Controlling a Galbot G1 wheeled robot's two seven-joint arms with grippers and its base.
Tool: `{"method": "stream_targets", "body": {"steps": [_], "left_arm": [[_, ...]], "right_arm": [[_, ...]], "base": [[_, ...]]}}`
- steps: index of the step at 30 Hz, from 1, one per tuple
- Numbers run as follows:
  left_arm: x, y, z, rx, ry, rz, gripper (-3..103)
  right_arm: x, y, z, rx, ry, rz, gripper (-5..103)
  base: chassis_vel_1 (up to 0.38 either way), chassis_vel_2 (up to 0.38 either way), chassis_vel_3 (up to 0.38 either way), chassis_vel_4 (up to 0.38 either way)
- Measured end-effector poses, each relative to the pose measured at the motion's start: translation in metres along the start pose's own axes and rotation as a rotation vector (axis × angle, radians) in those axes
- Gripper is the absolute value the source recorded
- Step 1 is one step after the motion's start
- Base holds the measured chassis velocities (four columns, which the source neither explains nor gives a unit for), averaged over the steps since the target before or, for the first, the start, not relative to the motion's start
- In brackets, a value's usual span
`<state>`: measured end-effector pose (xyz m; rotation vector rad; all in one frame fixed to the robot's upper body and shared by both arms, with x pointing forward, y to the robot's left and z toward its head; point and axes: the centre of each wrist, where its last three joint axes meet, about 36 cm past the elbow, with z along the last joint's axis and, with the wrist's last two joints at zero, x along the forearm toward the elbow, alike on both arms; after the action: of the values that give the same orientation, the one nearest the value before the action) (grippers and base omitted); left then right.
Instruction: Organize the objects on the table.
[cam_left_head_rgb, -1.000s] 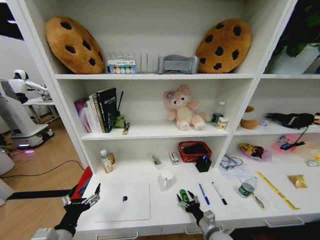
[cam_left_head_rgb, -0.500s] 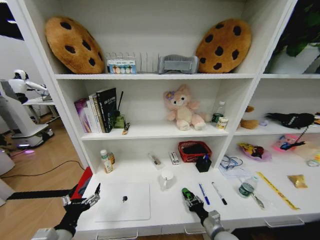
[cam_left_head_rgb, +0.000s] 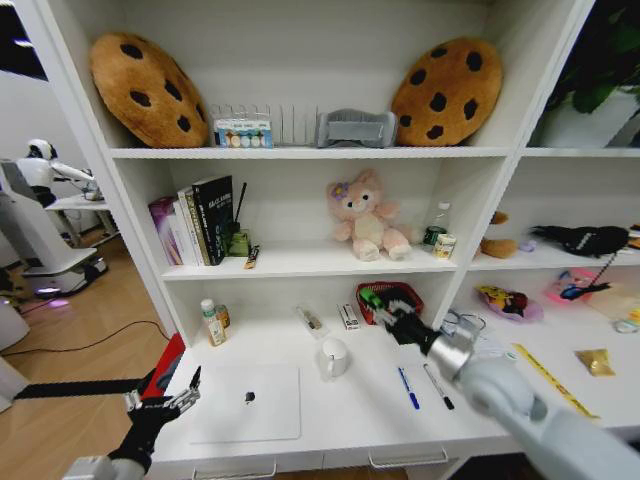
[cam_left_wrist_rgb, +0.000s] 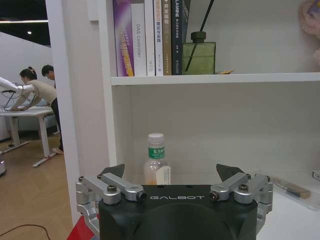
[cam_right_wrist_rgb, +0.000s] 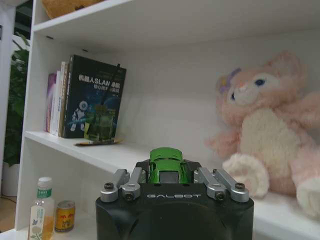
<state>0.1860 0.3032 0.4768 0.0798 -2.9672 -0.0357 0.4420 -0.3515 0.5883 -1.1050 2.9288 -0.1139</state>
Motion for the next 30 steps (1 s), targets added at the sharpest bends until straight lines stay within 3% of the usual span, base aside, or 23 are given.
{"method": "stream_targets", "body": {"steps": [5,10,11,14,16,19,30], "left_arm": [[0.000,0.000,0.000,0.000,0.000,-0.001,100],[0.000,0.000,0.000,0.000,0.000,-0.001,100],[0.000,0.000,0.000,0.000,0.000,0.000,100],[0.000,0.000,0.000,0.000,0.000,-0.001,100],[0.000,0.000,0.000,0.000,0.000,0.000,100],[0.000,0.000,0.000,0.000,0.000,-0.001,100],[0.000,0.000,0.000,0.000,0.000,-0.001,100]], "right_arm": [[-0.056,-0.056,-0.024,0.019,-0.038,-0.161,36],[-0.106,-0.072,-0.024,-0.001,-0.040,-0.259,36],[-0.129,-0.074,-0.022,-0.002,-0.033,-0.294,36],[-0.139,-0.075,-0.020,-0.003,-0.026,-0.300,36],[-0.178,-0.074,-0.009,-0.011,0.007,-0.311,36],[-0.201,-0.073,-0.001,-0.005,0.040,-0.286,36],[-0.221,-0.076,0.005,0.026,0.119,-0.287,36]], "base": [[0.000,0.000,0.000,0.000],[0.000,0.000,0.000,0.000],[0.000,0.000,0.000,0.000],[0.000,0.000,0.000,0.000],[0.000,0.000,0.000,0.000],[0.000,0.000,0.000,0.000],[0.000,0.000,0.000,0.000]]}}
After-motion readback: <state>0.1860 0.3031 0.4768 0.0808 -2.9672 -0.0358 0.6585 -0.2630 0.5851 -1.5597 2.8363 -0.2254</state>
